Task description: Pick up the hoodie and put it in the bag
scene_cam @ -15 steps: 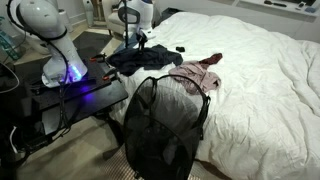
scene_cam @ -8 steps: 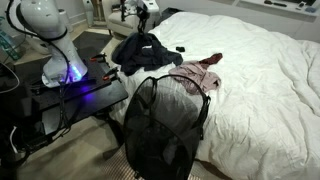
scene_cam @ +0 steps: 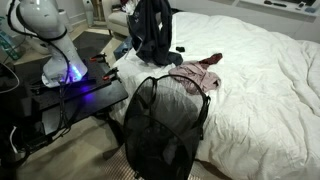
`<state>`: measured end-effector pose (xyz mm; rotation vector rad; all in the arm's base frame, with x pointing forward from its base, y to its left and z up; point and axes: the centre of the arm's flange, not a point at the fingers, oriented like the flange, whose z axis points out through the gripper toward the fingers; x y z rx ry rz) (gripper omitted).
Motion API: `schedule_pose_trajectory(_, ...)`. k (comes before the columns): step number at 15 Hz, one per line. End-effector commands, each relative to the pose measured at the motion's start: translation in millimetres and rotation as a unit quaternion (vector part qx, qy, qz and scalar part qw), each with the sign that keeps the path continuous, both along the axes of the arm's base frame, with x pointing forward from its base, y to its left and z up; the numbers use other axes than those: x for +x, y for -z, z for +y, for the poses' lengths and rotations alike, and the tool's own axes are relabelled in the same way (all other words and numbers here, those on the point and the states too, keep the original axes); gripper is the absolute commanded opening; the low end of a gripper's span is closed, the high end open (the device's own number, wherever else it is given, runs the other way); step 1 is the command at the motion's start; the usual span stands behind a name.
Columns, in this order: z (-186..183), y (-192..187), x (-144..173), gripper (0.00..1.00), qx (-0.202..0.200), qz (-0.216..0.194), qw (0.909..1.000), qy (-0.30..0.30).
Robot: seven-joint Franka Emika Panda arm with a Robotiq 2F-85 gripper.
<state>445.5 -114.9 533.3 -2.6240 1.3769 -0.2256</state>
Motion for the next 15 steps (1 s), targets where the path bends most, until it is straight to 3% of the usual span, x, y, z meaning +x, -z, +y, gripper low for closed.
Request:
schedule_pose_trajectory(1,-14,-85,13,0.01,-0.023,-0.042,0.9972,0.057)
schedule_pose_trajectory(5,-20,-163,11,0.01,-0.041,-0.098,0.988,0.112)
schedule_pose_trajectory(9,-25,-222,0,0.01,-0.064,-0.124,0.9737,0.18)
schedule_pose_trajectory(15,-60,-282,-41,0.01,-0.1,-0.144,0.9356,0.306)
